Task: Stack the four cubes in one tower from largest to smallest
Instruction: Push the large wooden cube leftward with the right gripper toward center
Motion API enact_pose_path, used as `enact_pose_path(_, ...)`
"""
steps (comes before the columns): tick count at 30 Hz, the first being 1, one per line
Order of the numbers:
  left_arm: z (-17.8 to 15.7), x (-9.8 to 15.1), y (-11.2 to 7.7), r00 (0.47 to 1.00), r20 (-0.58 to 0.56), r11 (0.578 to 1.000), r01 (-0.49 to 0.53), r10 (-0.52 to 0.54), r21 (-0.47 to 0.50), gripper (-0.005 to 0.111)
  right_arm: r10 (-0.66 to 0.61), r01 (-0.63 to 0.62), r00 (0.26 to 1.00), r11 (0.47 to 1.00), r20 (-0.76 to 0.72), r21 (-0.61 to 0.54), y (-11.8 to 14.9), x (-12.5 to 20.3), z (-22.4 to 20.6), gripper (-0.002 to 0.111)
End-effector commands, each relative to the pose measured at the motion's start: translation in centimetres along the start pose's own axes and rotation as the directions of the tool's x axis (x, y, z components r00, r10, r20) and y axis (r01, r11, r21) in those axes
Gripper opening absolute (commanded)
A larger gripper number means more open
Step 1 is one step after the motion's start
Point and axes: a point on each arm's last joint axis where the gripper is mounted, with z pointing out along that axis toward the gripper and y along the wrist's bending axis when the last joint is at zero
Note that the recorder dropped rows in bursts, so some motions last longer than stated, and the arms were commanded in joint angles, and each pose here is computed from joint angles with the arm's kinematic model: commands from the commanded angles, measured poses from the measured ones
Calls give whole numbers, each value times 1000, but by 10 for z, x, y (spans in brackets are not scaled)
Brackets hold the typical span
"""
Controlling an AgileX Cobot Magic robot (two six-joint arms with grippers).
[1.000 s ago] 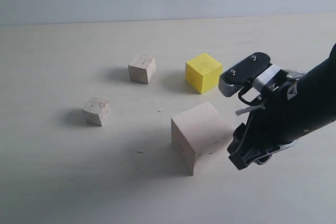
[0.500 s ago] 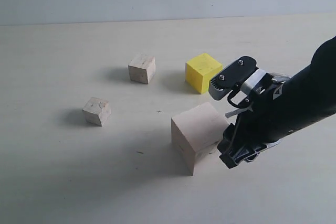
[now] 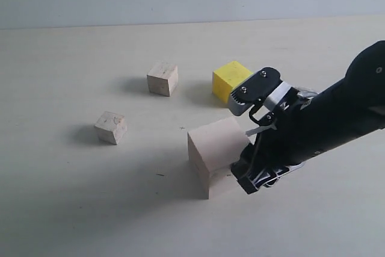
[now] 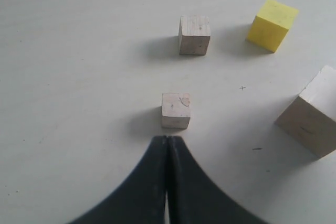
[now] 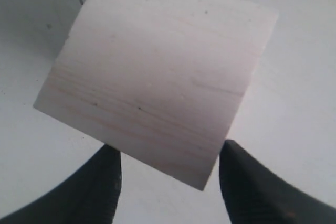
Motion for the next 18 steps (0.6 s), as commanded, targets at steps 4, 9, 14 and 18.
enact_pose_path(4,3,7,-1,1000,-26,1000,0,0,9,0,48,-48,998,999,52,5,-8,-24,10,54)
enact_pose_path(9,4,7,-1,1000,-28,1000,0,0,9,0,73,-73,991,997,114,-3,-12,-50,10,54)
enact_pose_path(14,4,6,-1,1000,-16,1000,0,0,6,0,82,-77,990,996,114,-48,-16,-71,19,54)
enact_pose_path(18,4,6,-1,1000,-16,1000,-2,2,4,0,84,-77,993,994,86,-81,-15,-72,24,54)
